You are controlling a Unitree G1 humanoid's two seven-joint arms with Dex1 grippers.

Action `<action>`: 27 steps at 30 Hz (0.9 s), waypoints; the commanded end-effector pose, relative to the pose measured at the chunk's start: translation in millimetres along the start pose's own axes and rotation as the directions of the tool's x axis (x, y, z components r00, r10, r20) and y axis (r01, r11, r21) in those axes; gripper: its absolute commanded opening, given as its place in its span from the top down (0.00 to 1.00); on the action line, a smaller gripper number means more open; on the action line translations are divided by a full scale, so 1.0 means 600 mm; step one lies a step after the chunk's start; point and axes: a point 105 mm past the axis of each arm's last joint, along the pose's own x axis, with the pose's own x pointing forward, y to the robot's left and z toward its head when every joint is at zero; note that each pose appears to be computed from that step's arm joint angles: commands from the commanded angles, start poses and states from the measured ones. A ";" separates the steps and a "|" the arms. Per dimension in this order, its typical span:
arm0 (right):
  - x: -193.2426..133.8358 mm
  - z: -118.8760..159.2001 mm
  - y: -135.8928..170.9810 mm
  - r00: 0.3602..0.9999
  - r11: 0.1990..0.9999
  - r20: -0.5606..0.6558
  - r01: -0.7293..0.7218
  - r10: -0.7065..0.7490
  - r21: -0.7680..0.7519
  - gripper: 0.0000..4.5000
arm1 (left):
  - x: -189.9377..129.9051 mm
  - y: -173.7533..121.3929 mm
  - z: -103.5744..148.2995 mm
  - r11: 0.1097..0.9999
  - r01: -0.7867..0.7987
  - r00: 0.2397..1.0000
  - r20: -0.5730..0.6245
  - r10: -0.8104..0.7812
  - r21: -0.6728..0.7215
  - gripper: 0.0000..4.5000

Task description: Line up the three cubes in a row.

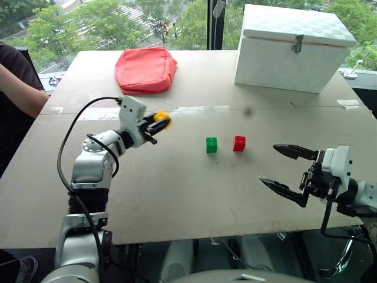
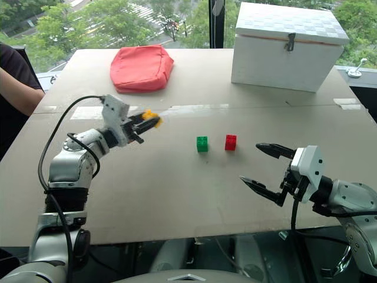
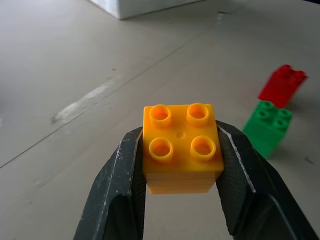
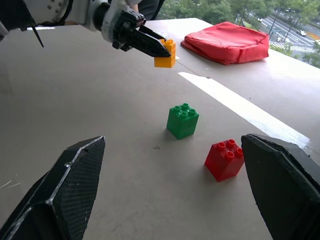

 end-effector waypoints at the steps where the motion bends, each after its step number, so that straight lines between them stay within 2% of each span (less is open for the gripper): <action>1: -0.013 0.022 0.004 1.000 0.998 0.014 0.010 -0.009 -0.062 0.00 | -0.009 -0.016 -0.007 0.959 0.259 0.964 -0.091 -0.250 0.113 0.71; 4: -0.018 0.020 0.010 1.000 0.998 0.001 0.017 -0.017 -0.061 0.00 | -0.001 -0.011 -0.024 0.912 0.370 0.921 -0.201 -0.335 0.176 0.71; 10: -0.024 0.020 0.021 0.999 0.998 -0.022 0.040 -0.041 -0.048 0.00 | 0.033 -0.016 -0.032 0.844 0.479 0.867 -0.283 -0.410 0.243 0.71; 14: -0.028 0.018 0.025 0.998 0.998 -0.043 0.038 -0.040 -0.048 0.00 | 0.044 -0.021 -0.037 0.829 0.498 0.857 -0.287 -0.428 0.254 0.71; 25: -0.029 0.030 0.018 0.998 0.997 -0.049 0.047 -0.050 -0.053 0.00 | 0.060 -0.011 -0.042 0.857 0.434 0.893 -0.263 -0.366 0.279 0.71; 27: -0.029 0.032 0.016 0.997 0.997 -0.052 0.048 -0.051 -0.054 0.00 | 0.061 -0.010 -0.044 0.862 0.423 0.897 -0.263 -0.355 0.281 0.48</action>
